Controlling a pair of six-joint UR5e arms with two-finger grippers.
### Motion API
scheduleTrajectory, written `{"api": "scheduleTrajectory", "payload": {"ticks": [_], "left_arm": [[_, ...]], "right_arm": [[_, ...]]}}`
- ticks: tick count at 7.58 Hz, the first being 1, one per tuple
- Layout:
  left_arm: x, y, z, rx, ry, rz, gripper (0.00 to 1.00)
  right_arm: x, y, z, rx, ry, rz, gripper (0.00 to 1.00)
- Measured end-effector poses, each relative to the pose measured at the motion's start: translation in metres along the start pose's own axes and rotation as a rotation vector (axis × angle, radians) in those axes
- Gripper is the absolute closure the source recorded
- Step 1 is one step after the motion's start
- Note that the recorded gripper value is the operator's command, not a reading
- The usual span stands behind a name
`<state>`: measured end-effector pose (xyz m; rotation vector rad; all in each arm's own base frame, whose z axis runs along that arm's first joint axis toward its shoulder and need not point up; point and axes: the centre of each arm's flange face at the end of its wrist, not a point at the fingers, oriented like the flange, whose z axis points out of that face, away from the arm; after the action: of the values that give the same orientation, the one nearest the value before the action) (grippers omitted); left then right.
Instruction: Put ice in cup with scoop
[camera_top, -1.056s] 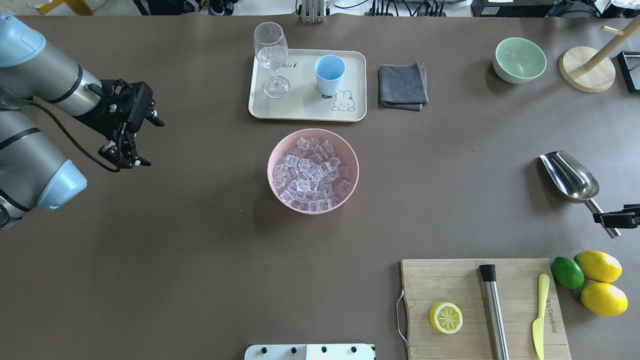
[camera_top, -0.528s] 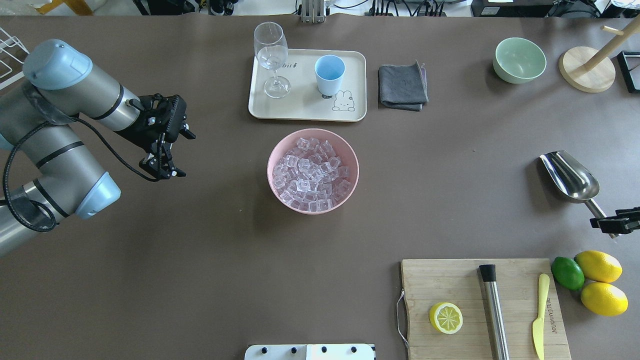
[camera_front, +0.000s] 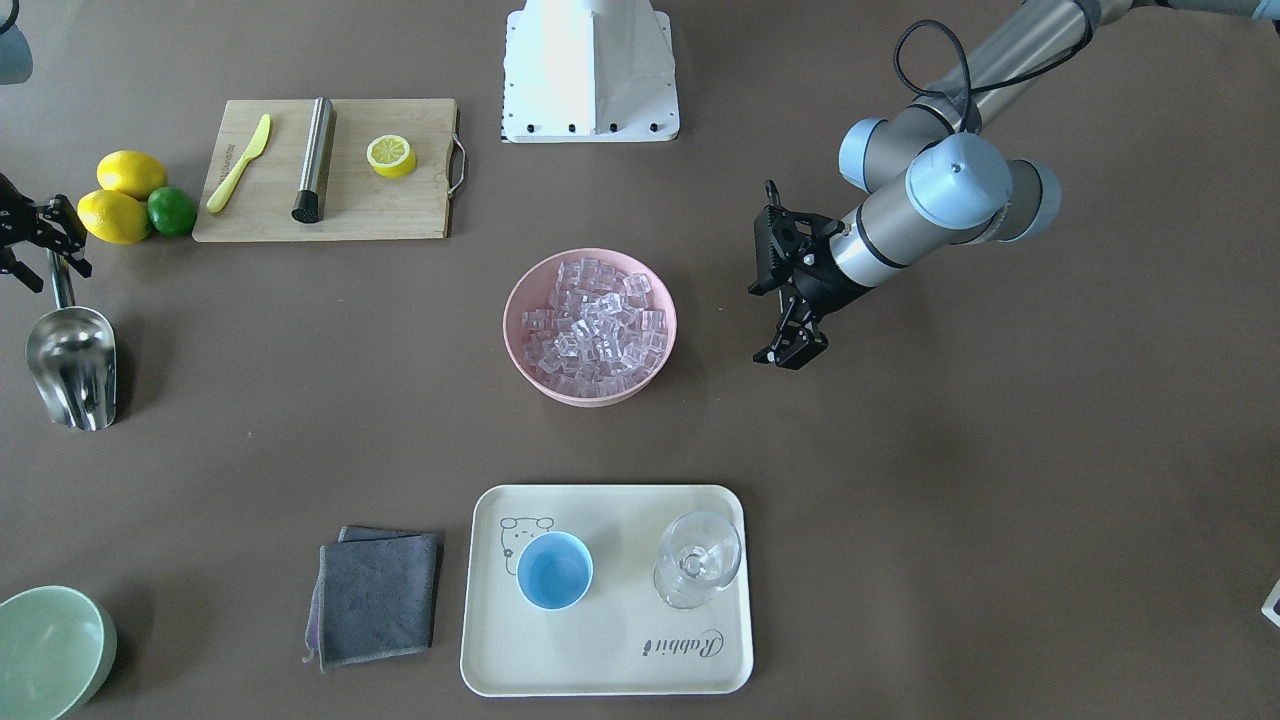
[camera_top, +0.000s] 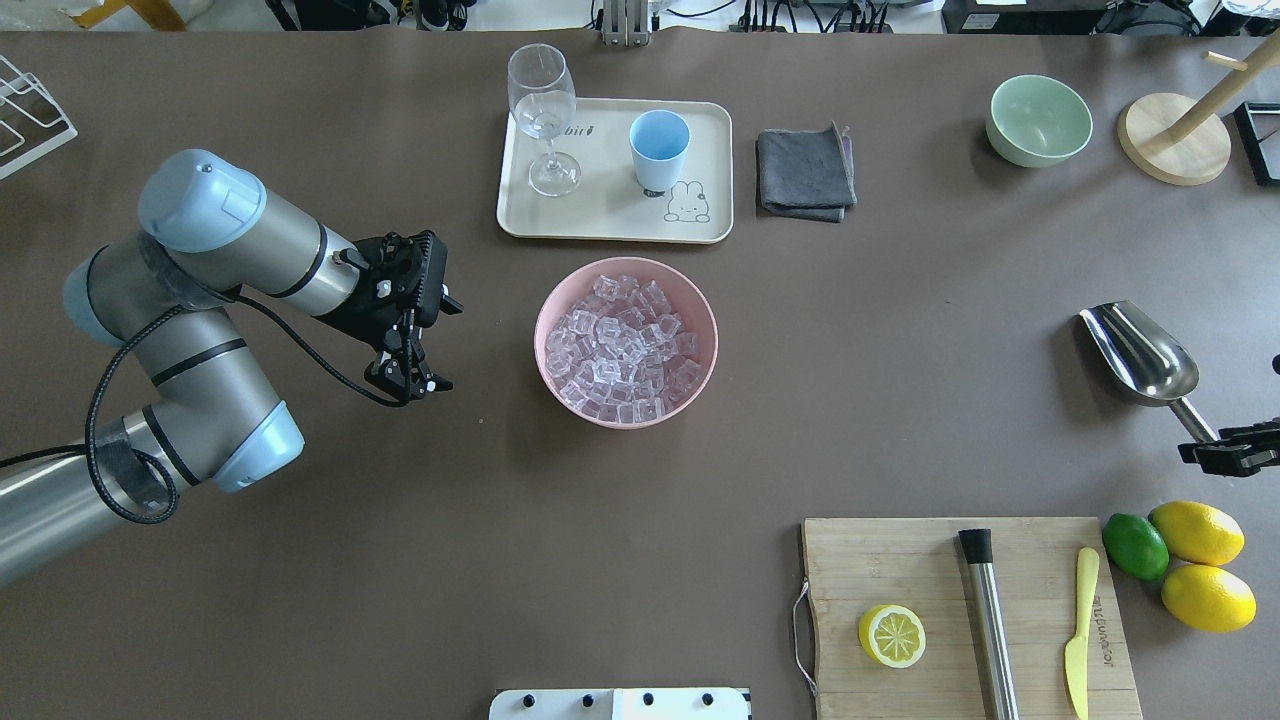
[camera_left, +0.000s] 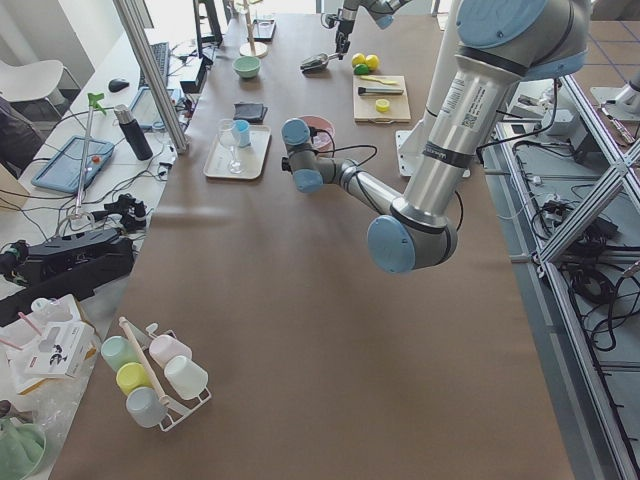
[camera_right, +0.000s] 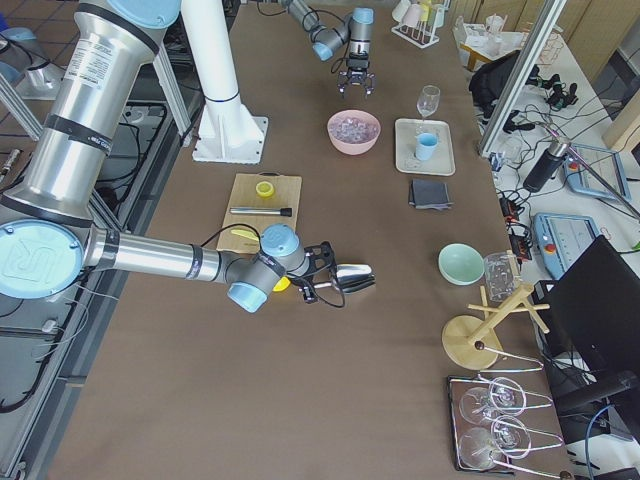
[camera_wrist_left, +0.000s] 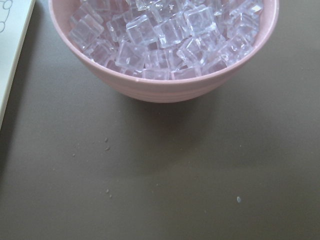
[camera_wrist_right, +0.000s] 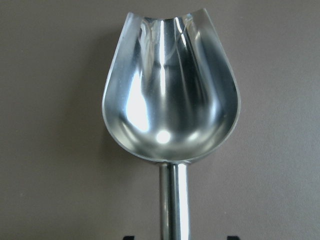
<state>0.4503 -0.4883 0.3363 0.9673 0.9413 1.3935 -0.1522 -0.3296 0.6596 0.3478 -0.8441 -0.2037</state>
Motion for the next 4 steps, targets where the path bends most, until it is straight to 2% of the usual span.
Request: {"api": "scheduleTrajectory", "payload": {"ticks": [1,4], "left_arm": [[0.007,-0.010,0.010,0.007,0.000,-0.033,0.01],[0.004,-0.031,0.030,0.009,-0.012,-0.086,0.01]], "right_arm": [[-0.001,0.001,0.001,-0.004,-0.001,-0.009,1.00],[-0.006,0.001,0.000,-0.010,-0.014,-0.028,1.00]]}}
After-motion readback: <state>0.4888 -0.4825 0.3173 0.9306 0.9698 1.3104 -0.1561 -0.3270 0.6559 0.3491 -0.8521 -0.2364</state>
